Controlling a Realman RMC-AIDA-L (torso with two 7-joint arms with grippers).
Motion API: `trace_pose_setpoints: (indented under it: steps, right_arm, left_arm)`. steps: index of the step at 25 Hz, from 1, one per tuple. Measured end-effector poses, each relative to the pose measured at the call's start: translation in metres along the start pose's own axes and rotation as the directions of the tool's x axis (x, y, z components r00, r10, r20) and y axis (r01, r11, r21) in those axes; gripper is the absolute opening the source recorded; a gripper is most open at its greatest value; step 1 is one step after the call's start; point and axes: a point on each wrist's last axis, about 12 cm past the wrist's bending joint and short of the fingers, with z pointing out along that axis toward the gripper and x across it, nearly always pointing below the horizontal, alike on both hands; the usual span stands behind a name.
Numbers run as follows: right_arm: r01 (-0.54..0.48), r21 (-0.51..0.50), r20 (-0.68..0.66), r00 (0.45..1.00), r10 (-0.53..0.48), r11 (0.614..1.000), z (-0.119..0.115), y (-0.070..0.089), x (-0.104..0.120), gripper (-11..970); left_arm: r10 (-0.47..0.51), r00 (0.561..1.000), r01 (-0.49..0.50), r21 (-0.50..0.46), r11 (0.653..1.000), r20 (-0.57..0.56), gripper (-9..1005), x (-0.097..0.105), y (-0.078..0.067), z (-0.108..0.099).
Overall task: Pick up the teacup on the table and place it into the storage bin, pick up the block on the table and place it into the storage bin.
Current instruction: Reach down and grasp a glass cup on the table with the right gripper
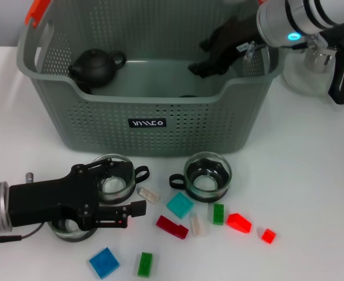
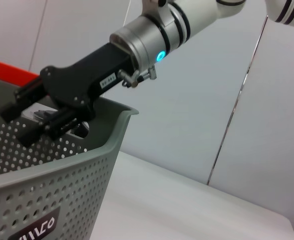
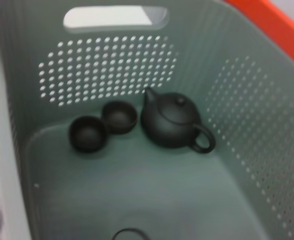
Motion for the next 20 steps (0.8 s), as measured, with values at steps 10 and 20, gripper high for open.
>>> trace_pose_setpoints:
  steps: [10,20]
  right_arm:
    - [0.015,0.035,0.204,0.979,-0.022,0.999,-0.041,0.001,-0.029,605]
    - [0.068,-0.069,0.339,0.94,-0.041,0.995,-0.088,0.025,-0.023,606]
  left_arm:
    - [-0.004,1.0,0.004,-0.004,1.0,0.001,932,0.002,-0.001,-0.001]
    - [-0.005,1.0,0.005,-0.004,1.0,0.0,933,0.002,-0.001,-0.001]
